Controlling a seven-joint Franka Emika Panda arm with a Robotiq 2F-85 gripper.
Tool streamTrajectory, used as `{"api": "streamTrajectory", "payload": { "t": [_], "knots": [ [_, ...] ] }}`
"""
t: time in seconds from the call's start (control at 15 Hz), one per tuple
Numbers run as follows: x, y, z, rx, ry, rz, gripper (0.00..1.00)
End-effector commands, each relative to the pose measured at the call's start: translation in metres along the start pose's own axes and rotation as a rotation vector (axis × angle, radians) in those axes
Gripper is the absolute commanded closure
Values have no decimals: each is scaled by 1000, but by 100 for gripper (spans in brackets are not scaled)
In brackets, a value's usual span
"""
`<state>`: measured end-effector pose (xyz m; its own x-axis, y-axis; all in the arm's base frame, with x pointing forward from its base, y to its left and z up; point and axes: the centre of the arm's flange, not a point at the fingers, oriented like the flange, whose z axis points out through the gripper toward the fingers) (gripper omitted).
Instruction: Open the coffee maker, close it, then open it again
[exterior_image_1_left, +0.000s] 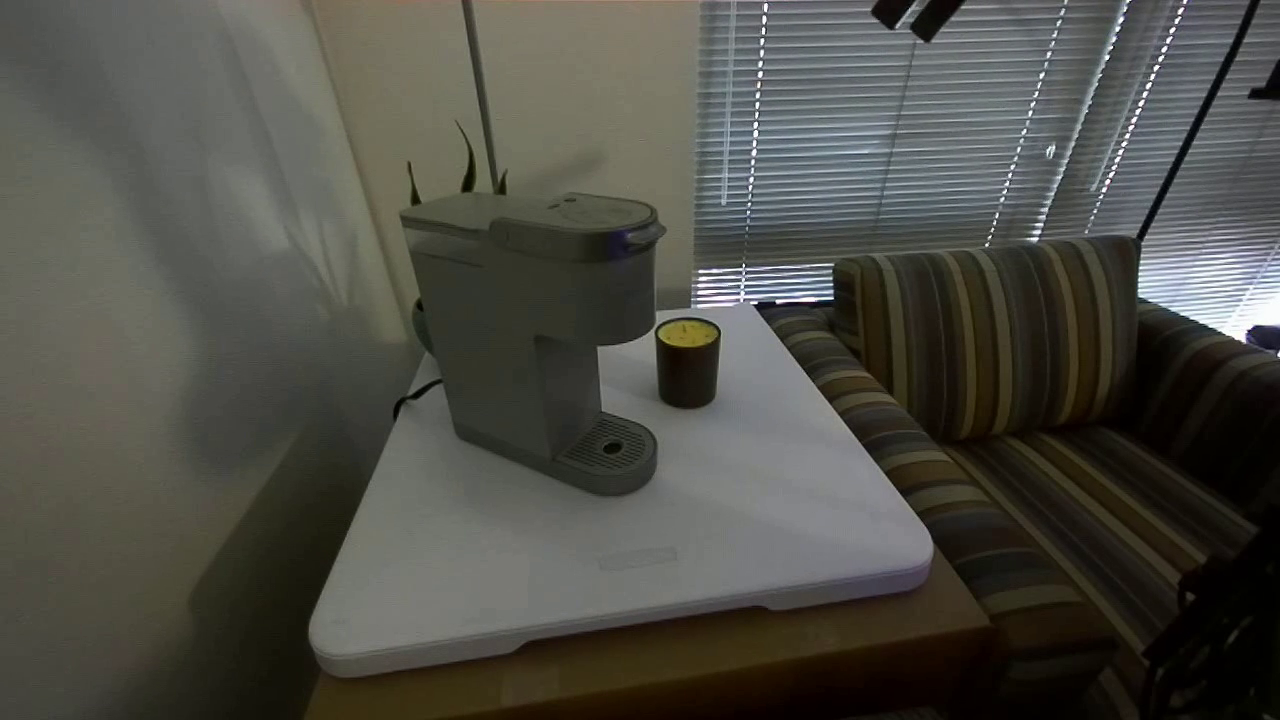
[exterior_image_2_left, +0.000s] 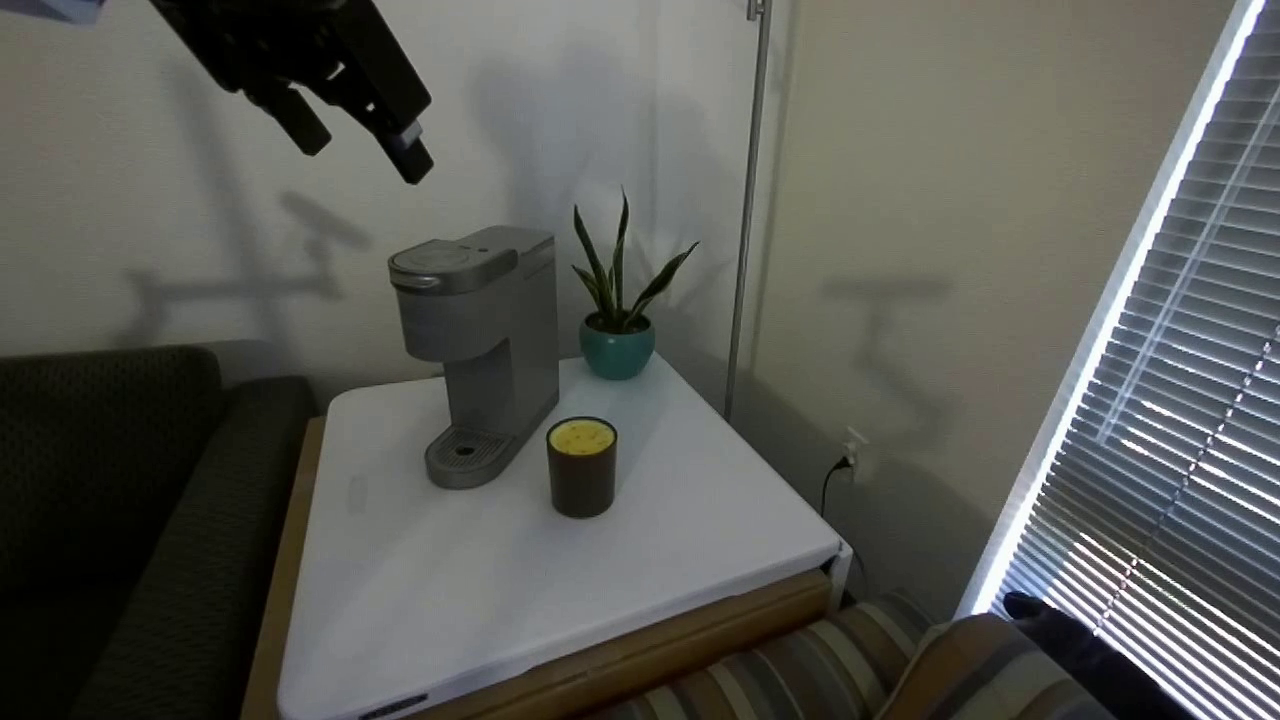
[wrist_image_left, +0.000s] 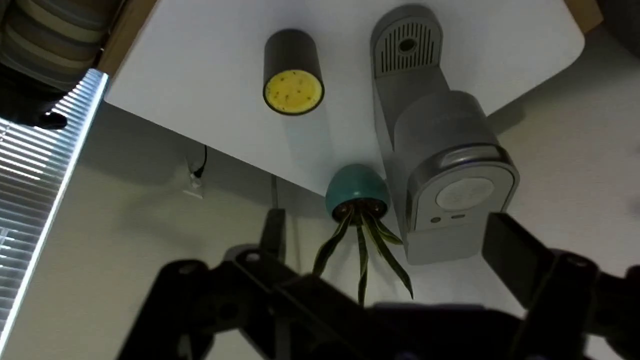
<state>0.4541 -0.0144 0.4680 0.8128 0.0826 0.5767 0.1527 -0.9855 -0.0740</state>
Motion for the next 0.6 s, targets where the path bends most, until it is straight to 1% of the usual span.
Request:
{"api": "streamTrajectory", "payload": {
  "t": [0.0, 0.13, 0.33, 0.47, 0.53],
  "knots": [
    [12, -9, 41, 39, 88, 49, 0],
    [17, -20, 59, 68, 127, 94, 0],
    [17, -33, 80, 111, 138, 148, 0],
    [14, -38, 93, 161, 146, 230, 0],
    [10, -40, 99, 188, 158, 290, 0]
  ]
}}
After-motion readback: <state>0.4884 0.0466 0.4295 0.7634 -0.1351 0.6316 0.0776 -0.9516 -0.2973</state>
